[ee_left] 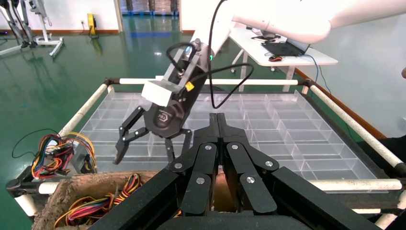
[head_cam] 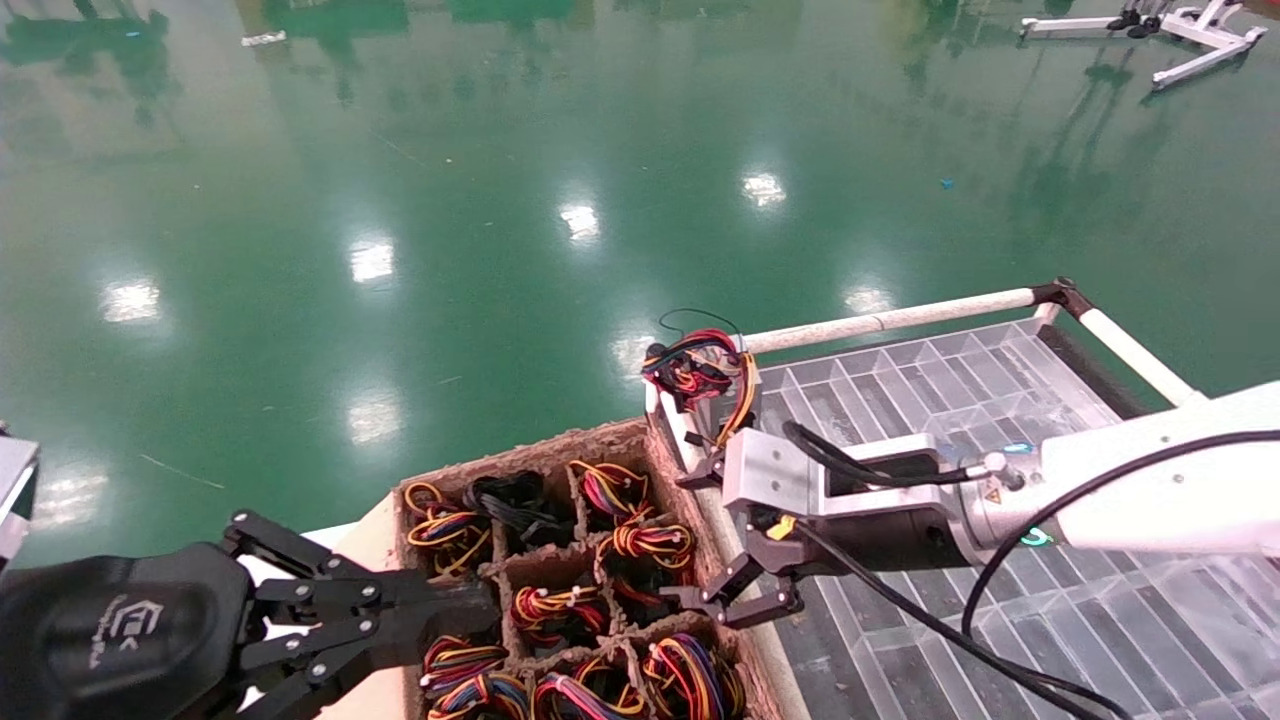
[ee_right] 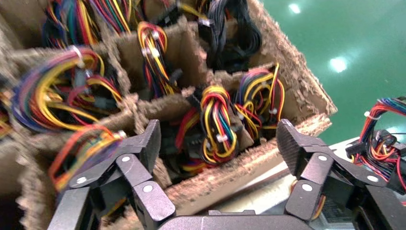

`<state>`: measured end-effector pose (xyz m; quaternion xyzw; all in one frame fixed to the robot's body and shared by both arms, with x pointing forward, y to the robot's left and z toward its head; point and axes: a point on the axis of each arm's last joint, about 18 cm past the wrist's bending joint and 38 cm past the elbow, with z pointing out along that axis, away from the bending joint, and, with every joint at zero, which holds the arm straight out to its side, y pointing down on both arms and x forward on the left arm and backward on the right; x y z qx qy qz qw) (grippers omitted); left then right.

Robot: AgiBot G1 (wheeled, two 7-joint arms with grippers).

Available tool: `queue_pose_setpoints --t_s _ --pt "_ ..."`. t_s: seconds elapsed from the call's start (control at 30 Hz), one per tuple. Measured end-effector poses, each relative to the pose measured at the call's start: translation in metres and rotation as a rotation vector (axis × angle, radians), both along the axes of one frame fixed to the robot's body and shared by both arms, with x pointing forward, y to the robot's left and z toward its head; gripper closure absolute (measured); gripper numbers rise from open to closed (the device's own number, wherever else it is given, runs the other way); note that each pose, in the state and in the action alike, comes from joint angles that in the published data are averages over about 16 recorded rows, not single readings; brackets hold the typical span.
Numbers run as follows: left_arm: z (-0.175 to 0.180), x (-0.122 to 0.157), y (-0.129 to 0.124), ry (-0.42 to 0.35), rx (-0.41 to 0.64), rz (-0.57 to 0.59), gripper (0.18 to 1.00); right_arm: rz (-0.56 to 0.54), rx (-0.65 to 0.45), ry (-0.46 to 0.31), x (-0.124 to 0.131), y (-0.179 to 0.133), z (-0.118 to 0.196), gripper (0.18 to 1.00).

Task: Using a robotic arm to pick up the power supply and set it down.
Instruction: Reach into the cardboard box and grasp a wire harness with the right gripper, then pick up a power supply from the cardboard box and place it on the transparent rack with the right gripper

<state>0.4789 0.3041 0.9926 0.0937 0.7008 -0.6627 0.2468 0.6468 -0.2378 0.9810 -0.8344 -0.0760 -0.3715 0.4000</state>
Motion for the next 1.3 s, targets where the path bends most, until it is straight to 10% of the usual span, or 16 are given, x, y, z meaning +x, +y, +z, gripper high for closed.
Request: queue_pose_setpoints --t_s 0.77,1.3 --pt "0.0 0.0 0.0 0.0 0.0 0.0 0.937 0.009 -0.031 0.06 0.023 0.009 -0.004 0.713" --pt "0.0 0.0 0.0 0.0 0.0 0.0 0.646 0.035 0.026 0.039 0.008 -0.006 0.023 0.931"
